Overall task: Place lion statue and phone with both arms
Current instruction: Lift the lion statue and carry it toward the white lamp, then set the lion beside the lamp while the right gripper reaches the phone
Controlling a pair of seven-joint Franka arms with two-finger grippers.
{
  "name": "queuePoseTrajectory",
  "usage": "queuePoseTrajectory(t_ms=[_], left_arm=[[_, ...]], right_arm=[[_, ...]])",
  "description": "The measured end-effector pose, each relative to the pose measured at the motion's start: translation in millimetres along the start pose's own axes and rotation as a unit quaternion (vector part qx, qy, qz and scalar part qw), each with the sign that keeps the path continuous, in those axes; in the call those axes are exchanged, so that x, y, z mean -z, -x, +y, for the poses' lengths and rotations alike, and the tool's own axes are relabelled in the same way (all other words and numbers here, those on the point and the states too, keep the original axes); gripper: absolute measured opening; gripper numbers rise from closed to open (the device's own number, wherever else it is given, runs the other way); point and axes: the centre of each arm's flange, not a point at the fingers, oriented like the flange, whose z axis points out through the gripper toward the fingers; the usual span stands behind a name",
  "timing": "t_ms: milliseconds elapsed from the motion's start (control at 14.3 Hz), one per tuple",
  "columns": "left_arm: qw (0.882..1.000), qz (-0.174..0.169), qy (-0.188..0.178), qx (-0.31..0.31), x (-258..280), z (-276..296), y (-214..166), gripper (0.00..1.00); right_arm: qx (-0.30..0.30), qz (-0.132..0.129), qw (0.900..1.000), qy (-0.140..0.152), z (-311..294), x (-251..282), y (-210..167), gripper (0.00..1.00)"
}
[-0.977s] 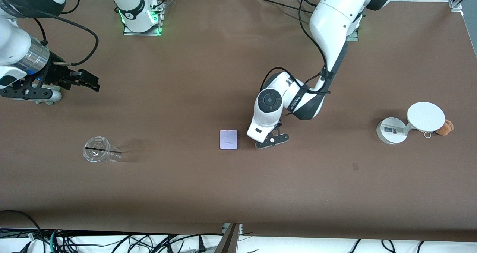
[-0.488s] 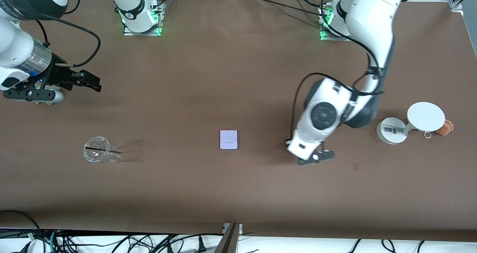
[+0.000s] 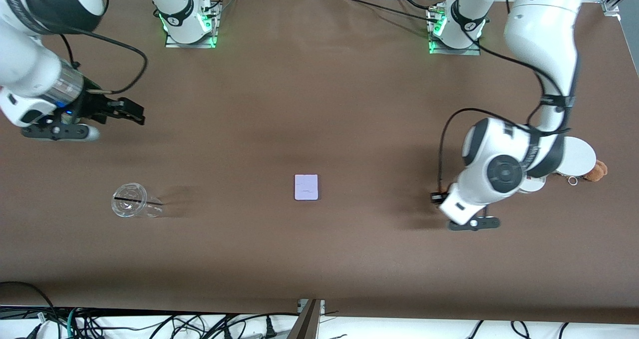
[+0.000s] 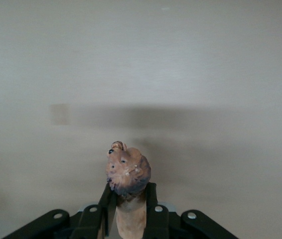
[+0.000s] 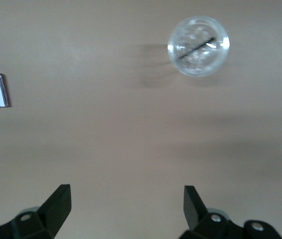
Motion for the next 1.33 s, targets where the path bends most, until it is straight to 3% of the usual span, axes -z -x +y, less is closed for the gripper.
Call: queuePoseTrajectory(t_ms=[279,488,628,837,1256,1326], left_arm=[[1.0,0.007,0.004,-0.02,-23.9,-90.8,25.4,0.28],[1.0,0.001,0.005,-0.016,-36.8,-142.8,44.5,0.28],[1.0,0.008,0.007,-0.013,-45.0,-152.0,57.0,0.28],[1.0,0.021,0.011,-0.008,-71.1,-158.4,79.0,0.28],[1.0,0.029,0.011,-0.005,-72.7,-162.0,90.1,0.29],[0.999,0.03,0.012,-0.005,-71.3,-161.4,89.8,0.33]], right_arm=[[-0.037,0.045,0.998,0.0,-119.0,-70.9,-19.7,1.0],[-0.063,0.064,0.996,0.002,-199.0,-129.2,-34.0,1.0],[-0.072,0.074,0.995,0.003,-243.2,-159.0,-48.1,1.0],[-0.072,0.112,0.991,-0.012,-300.7,-203.6,-65.3,1.0],[-0.043,0.143,0.988,-0.029,-350.5,-284.5,-51.7,1.0],[-0.038,0.145,0.988,-0.029,-355.6,-294.0,-48.4,1.0]])
